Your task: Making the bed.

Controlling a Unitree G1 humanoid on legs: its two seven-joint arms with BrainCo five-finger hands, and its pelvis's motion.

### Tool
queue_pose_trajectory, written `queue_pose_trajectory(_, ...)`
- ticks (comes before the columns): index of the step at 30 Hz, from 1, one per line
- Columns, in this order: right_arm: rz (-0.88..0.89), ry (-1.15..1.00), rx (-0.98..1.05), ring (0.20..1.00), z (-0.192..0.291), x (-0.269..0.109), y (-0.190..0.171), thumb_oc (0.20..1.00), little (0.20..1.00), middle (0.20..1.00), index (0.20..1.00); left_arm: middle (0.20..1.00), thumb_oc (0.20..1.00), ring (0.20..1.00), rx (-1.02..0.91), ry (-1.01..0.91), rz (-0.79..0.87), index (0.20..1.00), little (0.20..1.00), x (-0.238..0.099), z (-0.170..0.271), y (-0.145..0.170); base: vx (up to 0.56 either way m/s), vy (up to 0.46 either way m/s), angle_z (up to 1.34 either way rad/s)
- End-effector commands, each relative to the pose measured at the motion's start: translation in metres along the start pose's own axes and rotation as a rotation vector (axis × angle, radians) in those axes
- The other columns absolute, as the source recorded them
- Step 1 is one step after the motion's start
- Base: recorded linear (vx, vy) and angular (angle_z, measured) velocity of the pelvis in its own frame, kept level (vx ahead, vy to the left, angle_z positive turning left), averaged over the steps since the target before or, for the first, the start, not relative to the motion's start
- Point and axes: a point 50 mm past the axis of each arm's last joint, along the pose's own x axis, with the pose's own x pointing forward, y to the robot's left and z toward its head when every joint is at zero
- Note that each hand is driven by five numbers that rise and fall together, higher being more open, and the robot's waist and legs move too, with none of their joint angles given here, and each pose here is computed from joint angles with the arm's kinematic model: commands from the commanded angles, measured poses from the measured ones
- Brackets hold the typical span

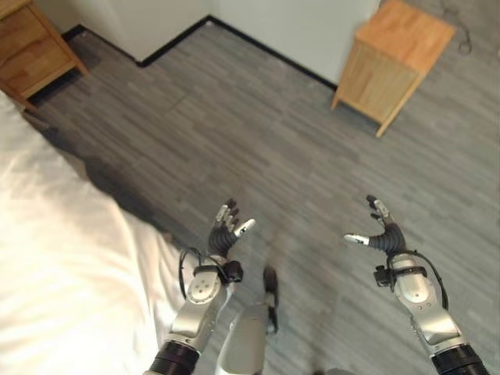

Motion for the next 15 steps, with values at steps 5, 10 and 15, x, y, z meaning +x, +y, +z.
queue_pose_trajectory(5,-0.049,-0.162,-0.114,1.000,0.028,0.013,-0.018,1.000,1.000,1.000,1.000,1.000,1.000,1.000,0.047,-0.135,-0.065,1.000,1.000,0.005,0.029,-0.011,0.31,0.252,0.81)
queue_pose_trajectory(10,-0.068,-0.247,-0.179,1.000,0.045,0.015,-0.028,1.000,1.000,1.000,1.000,1.000,1.000,1.000,0.040,-0.143,-0.074,1.000,1.000,0.007,0.032,-0.011,0.35,0.012,1.72)
queue_pose_trajectory(15,-0.083,-0.253,-0.185,1.000,0.047,0.016,-0.033,1.000,1.000,1.000,1.000,1.000,1.000,1.000,0.028,-0.134,-0.063,1.000,1.000,0.005,0.029,-0.008,0.50,-0.020,2.19)
